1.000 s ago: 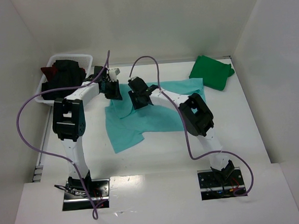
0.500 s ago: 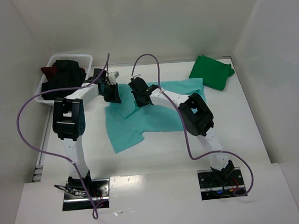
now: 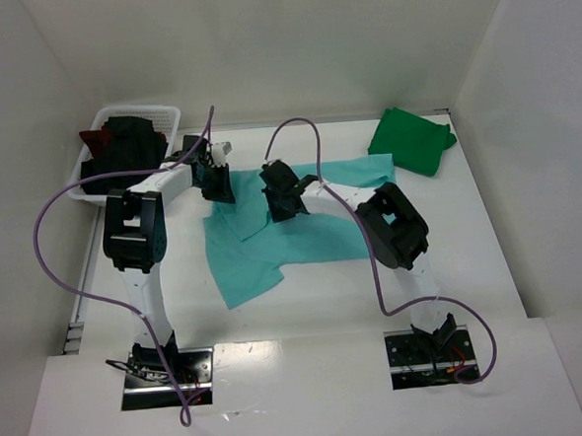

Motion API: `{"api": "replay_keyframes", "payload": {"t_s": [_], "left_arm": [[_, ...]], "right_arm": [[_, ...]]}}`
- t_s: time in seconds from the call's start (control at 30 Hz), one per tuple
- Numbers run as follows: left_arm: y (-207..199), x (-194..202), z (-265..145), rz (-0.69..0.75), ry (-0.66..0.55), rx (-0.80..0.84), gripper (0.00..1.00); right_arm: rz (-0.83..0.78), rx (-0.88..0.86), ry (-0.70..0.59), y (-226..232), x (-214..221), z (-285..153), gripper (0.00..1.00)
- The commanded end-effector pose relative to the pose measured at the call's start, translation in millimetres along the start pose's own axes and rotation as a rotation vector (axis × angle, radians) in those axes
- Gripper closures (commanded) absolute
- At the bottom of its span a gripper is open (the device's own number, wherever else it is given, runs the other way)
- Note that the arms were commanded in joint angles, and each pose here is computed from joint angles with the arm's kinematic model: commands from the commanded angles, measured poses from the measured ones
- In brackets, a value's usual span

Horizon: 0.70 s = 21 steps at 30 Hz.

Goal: Fold and stack the t-shirts
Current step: Fold the flattened tshirt in 1/3 of the way

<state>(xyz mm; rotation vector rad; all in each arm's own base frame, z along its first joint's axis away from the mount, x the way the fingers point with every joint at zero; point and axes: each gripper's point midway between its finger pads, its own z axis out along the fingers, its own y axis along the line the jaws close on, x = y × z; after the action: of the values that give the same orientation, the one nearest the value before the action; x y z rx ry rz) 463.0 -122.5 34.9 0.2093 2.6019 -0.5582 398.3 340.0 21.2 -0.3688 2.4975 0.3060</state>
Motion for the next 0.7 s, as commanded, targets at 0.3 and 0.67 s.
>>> {"api": "replay_keyframes", "payload": {"t_s": [0.3, 0.67], "left_arm": [[11.4, -13.3, -10.2, -0.007, -0.034, -0.05, 0.81], [50.1, -32.9, -16.7, -0.079, -0.065, -0.266, 0.78]], "right_arm": [[0.057, -0.108, -0.185, 22.9, -61.8, -78.5, 0.79], [0.138, 0.095, -0.285, -59.6, -89.1, -106.1, 0.49]]}}
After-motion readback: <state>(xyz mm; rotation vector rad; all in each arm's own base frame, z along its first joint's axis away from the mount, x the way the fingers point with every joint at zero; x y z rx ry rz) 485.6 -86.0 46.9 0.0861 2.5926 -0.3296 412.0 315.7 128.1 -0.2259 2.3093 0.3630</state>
